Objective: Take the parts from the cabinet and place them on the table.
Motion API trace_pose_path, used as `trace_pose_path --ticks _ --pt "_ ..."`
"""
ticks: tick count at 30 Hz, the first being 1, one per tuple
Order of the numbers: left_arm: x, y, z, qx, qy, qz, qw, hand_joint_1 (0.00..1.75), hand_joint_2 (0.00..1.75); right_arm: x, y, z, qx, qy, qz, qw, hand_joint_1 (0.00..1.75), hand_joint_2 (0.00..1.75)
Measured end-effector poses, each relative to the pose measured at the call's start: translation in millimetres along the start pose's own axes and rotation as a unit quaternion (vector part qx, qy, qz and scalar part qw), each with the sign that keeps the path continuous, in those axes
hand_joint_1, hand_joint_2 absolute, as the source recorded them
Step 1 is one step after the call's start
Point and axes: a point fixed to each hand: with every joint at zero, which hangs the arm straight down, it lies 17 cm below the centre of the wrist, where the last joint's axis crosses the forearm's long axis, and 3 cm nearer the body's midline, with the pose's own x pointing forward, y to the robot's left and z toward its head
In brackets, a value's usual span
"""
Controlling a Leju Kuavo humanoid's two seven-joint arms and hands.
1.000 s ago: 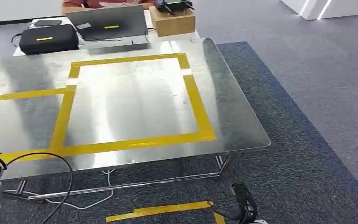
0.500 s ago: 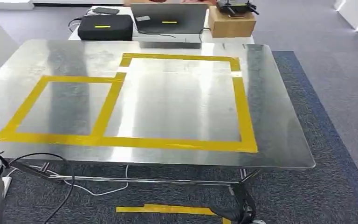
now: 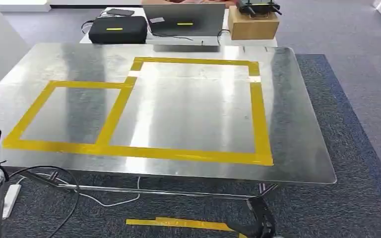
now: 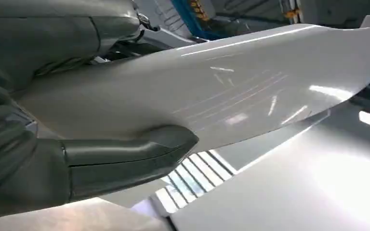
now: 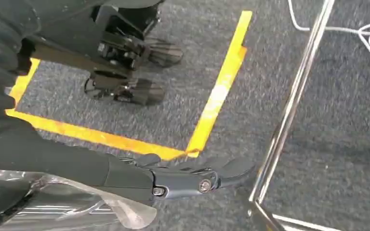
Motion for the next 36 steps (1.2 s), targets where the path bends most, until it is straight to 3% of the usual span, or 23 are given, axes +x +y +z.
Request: trace_pose_path --ticks 11,21,26,30,36 --pt "-99.3 -31.2 31.2 -0.156 0.049 -0.13 0.978 1.75 1.75 -12.9 0.7 5.0 -0.002 0.013 -0.024 1.0 0.0 1.75" --pt "-190.4 -32.9 82.3 -0.273 0.121 -0.23 0.926 1.75 1.75 -28.9 -5.3 9.7 -0.009 0.034 -0.038 0.999 0.0 1.75" --pt "-218.4 -27.7 100.3 -0.306 0.137 -0.263 0.905 1.75 1.75 -29.8 -8.0 9.7 -0.011 0.035 -0.039 0.999 0.0 1.75" --pt "-228.6 -28.7 105.7 -0.322 0.13 -0.303 0.887 1.75 1.75 -29.8 -7.6 9.8 -0.01 0.035 -0.039 0.999 0.0 1.75" --pt "-219.2 -55.6 107.6 -0.356 0.06 -0.389 0.847 1.75 1.75 -30.2 -6.5 10.2 -0.003 0.034 -0.035 0.999 0.0 1.75"
